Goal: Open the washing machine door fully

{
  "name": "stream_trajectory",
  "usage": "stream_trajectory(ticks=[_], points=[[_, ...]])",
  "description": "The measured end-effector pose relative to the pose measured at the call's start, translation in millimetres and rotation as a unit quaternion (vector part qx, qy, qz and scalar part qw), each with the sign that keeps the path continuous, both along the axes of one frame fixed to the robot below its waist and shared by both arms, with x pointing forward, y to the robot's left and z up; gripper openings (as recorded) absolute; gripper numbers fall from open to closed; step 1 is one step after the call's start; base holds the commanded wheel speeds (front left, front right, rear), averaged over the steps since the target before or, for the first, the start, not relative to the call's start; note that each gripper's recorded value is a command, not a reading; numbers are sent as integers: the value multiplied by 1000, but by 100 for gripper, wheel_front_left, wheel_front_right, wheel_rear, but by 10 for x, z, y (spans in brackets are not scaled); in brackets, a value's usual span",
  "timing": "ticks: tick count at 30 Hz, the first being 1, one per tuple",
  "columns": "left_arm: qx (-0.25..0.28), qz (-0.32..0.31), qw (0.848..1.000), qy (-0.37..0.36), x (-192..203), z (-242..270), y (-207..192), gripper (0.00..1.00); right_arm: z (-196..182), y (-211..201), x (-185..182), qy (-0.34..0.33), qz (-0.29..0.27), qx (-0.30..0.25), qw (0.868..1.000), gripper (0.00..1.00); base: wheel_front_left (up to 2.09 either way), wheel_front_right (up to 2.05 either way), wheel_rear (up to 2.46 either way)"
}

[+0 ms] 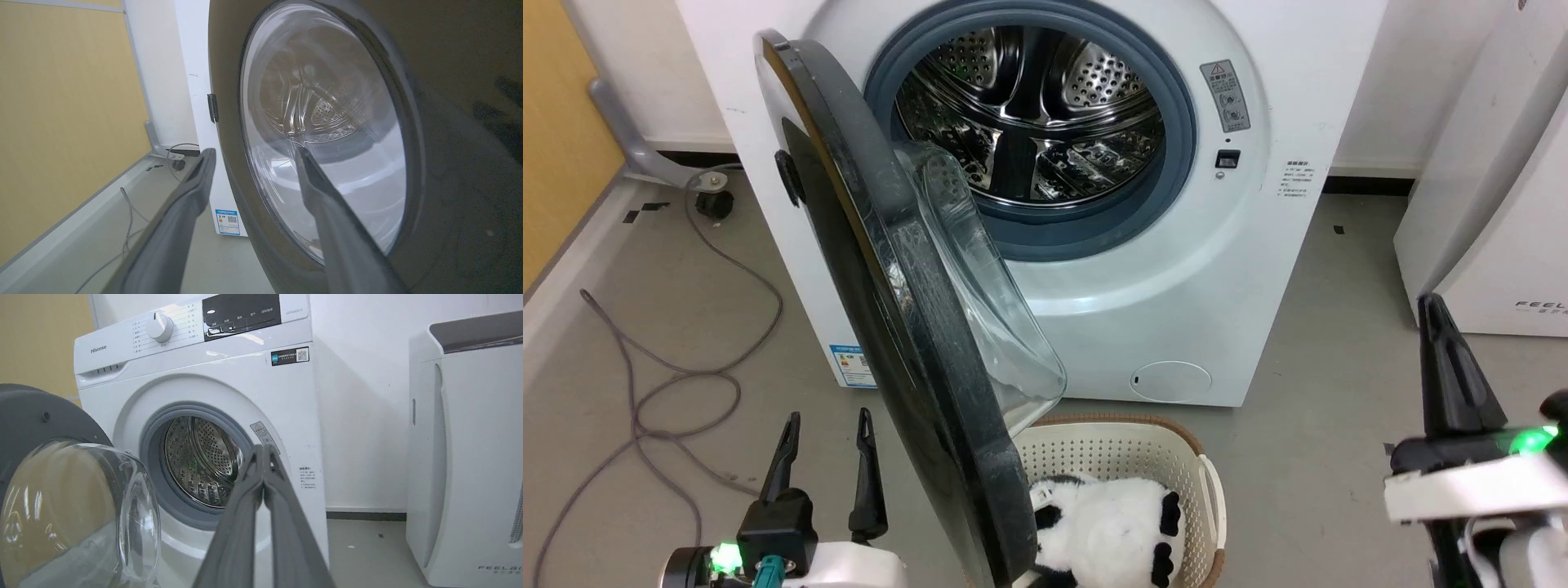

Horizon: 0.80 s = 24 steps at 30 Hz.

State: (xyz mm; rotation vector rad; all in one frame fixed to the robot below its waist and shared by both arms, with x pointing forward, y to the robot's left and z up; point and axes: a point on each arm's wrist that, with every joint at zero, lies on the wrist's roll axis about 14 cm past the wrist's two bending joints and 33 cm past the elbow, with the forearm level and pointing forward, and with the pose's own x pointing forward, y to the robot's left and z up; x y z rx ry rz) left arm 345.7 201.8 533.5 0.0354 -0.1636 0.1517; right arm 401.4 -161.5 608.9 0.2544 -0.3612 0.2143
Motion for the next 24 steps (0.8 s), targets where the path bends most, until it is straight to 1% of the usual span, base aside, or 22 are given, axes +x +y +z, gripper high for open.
stream_trajectory(ticks=[3,7,14,18,19,20,24], points=[[0,0,1000,0,5,-2,1,100,-28,5,-93,-10,-30,-72,997,0,0,0,0],[0,0,1000,1,5,-3,2,100,-204,-6,-190,9,-52,-112,992,0,0,0,0],[0,1,1000,-1,-3,4,7,100,-644,-40,-335,75,-57,-115,989,0,0,0,0],[0,1,1000,-1,-4,8,9,100,-741,-42,-366,91,-55,-106,989,0,0,0,0],[0,1,1000,-1,-4,7,8,100,-745,-43,-366,92,-55,-102,989,43,0,0,0],[0,1,1000,-1,-4,7,9,100,-745,-38,-367,92,-54,-100,989,100,0,0,0],[0,2,1000,0,-7,1,13,100,-749,-7,-365,93,-49,-98,990,100,0,0,0]])
